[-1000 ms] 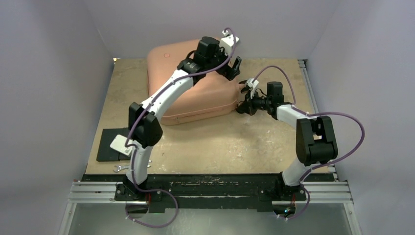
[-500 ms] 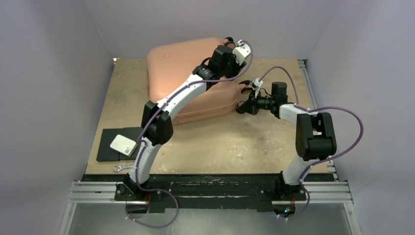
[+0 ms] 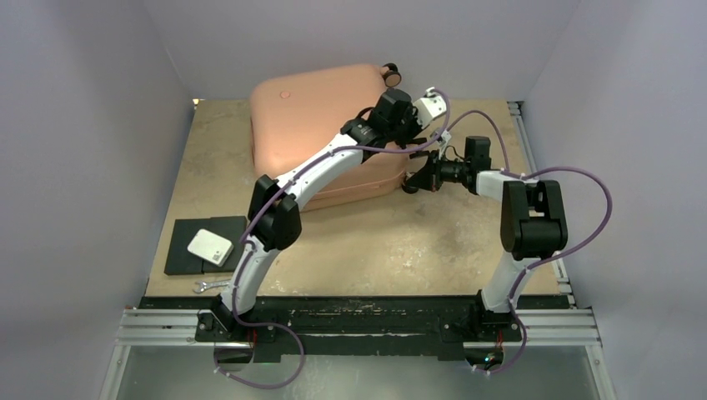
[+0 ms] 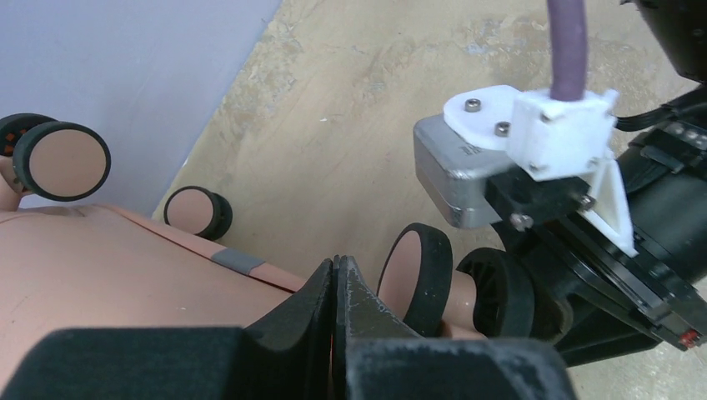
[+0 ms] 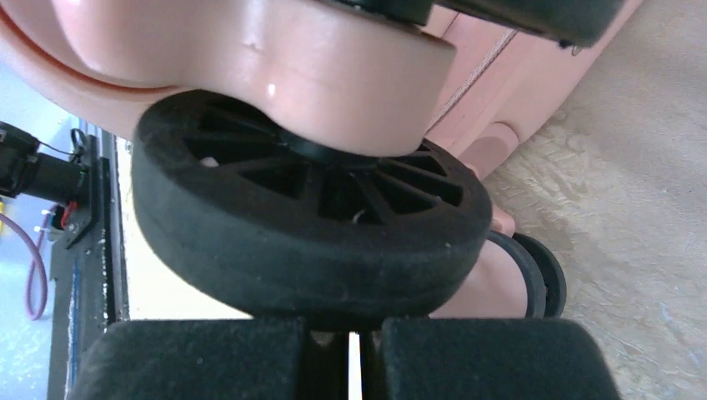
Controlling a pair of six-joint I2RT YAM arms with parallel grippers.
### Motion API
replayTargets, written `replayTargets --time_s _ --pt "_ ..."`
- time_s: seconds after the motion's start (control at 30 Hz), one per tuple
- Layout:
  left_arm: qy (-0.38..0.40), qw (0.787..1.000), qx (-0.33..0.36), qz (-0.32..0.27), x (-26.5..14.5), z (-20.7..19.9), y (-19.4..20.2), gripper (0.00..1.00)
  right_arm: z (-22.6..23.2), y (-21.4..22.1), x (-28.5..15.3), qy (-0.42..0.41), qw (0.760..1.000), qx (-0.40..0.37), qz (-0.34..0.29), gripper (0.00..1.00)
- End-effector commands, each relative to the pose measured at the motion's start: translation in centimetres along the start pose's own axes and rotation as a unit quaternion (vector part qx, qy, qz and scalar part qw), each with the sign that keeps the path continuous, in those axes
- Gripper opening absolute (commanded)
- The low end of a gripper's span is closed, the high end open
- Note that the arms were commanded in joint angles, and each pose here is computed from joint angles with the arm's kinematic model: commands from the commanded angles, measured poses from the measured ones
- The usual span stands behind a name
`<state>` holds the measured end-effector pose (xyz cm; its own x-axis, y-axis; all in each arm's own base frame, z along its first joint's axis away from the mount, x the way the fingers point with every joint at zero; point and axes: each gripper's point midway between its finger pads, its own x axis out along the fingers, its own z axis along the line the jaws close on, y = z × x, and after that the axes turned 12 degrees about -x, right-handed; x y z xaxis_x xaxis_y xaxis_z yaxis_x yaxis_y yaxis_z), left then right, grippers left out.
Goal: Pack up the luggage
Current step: Zip the luggage at the center of the board.
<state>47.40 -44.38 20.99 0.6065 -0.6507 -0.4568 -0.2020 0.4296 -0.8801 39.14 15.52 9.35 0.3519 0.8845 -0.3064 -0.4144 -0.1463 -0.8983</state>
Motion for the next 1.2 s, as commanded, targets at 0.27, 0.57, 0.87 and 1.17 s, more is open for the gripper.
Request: replayTargets --time_s 0.27,0.57,0.87,1.17 --pt "0.014 0.972 -0.003 0.233 -1.1 -0.5 14.9 0.0 -7.6 -4.0 -5.4 0.246 0.967 -0.01 -0.068 0.0" --pt "-0.045 0.973 -0.002 0.228 -1.0 1.6 14.6 0.0 -8.7 -4.2 -7.0 0.31 0.948 0.002 -0.071 0.0" --pt "-0.047 0.969 -0.004 0.243 -1.5 1.5 15.0 0.0 -11.4 -2.3 -7.3 0.356 0.933 0.03 -0.042 0.0" --pt "-0.029 0.972 -0.019 0.231 -1.9 0.9 13.9 0.0 -6.9 -3.5 -4.3 0.182 0.981 -0.068 -0.031 0.35"
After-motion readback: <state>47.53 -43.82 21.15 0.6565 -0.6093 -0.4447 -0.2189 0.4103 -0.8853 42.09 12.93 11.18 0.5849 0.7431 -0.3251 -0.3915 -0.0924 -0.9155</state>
